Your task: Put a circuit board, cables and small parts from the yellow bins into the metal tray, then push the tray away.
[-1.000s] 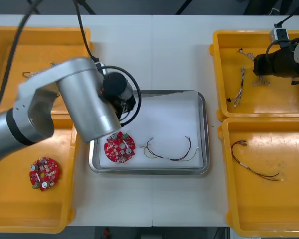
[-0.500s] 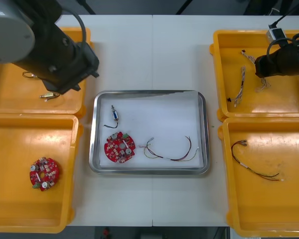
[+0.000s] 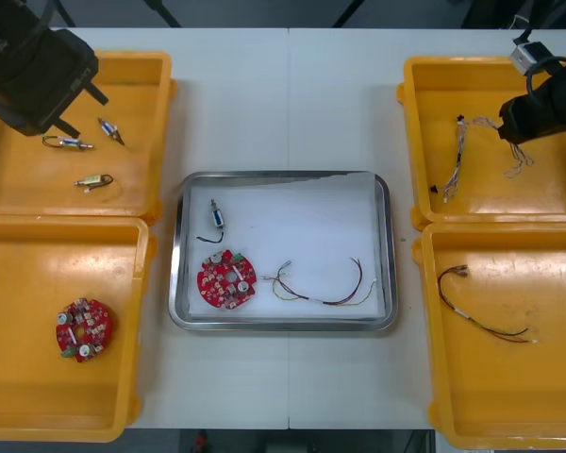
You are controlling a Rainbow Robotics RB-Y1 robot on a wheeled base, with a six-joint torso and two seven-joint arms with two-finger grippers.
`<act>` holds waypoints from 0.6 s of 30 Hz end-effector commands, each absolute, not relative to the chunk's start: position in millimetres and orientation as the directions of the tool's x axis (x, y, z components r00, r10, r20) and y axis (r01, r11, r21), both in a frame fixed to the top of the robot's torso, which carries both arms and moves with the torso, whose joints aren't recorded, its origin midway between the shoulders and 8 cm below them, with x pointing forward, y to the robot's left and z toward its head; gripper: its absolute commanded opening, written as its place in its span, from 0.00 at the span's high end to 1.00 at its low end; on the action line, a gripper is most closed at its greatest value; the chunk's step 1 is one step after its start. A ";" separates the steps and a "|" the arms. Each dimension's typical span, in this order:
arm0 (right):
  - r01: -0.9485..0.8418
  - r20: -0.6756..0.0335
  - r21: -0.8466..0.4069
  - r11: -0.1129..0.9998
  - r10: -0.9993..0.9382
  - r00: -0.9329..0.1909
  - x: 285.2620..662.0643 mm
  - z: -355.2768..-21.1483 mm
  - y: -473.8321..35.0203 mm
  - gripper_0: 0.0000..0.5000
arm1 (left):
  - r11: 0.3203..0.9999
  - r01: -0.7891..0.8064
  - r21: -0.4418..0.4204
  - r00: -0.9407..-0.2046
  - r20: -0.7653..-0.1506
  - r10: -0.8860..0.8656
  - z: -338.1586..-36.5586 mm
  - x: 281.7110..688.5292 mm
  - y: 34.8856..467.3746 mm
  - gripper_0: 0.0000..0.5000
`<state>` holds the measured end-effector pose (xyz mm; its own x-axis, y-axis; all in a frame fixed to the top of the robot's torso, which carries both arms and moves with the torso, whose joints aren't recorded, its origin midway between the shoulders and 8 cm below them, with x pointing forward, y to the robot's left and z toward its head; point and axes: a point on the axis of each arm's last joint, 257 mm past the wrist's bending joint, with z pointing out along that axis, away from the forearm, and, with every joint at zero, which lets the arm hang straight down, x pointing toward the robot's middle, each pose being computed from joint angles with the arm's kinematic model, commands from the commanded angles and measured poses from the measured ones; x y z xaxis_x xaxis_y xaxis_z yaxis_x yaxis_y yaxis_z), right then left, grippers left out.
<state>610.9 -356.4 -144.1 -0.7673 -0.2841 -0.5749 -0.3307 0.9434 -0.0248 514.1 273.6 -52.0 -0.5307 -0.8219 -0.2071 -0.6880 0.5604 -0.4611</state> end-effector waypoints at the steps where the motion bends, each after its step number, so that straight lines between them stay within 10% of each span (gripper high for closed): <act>1: -0.376 -0.586 -0.090 0.922 -0.354 -0.729 601.0 -89.9 -370.1 1.00 | 0.428 -0.715 -0.553 -0.349 -0.248 -0.904 -8.1 543.4 317.4 0.00; 18: -0.545 -0.455 -0.038 0.838 -0.500 -0.737 523.3 -53.1 -329.4 1.00 | 0.320 -0.729 -0.605 -0.163 -0.300 -0.940 -58.1 608.0 386.2 0.00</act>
